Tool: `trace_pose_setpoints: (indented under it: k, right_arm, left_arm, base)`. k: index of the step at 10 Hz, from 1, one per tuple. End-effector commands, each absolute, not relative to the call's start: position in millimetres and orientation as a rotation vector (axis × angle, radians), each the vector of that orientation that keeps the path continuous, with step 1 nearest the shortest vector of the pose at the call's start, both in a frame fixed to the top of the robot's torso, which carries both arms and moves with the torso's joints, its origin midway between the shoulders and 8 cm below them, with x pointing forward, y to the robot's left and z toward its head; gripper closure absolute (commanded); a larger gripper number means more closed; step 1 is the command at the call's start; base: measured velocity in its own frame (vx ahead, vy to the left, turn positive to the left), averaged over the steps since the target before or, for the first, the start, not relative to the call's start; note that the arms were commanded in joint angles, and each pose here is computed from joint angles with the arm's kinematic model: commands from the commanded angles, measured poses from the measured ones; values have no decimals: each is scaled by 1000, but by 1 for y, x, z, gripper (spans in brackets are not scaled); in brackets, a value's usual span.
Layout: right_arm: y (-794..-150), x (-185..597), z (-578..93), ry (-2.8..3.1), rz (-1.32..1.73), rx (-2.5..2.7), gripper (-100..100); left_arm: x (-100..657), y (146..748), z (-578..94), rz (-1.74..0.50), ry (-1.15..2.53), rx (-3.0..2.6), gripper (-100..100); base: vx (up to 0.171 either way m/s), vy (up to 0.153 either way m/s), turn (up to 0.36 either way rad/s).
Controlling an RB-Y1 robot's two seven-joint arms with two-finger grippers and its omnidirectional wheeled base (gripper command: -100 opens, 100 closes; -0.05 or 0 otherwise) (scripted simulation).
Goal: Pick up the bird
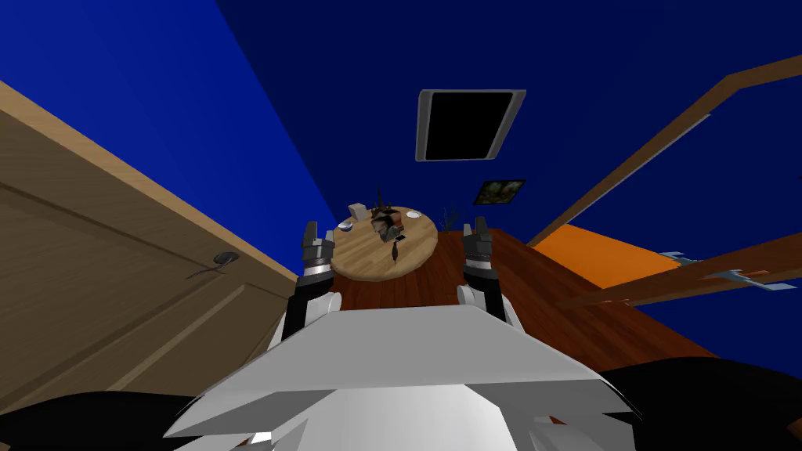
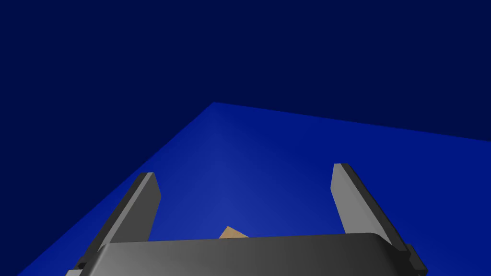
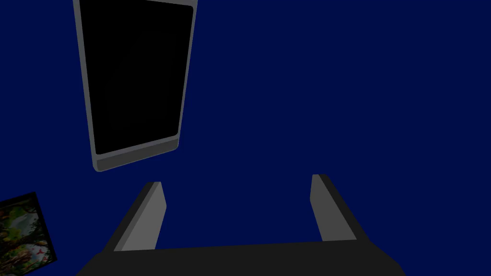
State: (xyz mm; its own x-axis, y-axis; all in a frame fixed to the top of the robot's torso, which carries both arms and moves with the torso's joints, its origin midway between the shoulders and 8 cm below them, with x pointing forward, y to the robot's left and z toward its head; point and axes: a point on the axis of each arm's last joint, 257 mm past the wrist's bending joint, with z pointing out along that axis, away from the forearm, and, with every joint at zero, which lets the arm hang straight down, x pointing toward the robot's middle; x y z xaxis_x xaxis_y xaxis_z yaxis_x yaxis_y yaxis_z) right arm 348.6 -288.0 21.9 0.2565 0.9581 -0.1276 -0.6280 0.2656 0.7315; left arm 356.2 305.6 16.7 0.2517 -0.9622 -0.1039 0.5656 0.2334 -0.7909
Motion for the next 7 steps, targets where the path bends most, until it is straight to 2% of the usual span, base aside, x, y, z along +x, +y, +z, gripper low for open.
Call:
trace_pose_setpoints:
  k: [1,4,7]
  right_arm:
    - [-288,349,22,639,1175,621,0]
    - [-288,349,22,639,1175,621,0]
    - [-288,349,22,639,1175,621,0]
  left_arm:
    - [357,303,10,-1175,716,-703,-100]
    - [358,297,-5,-1197,789,-692,-100]
    - [357,292,-27,-1229,878,-694,-100]
  base:
    - [-14,13,-158]
    - [-35,40,-192]
    - [-62,43,-292]
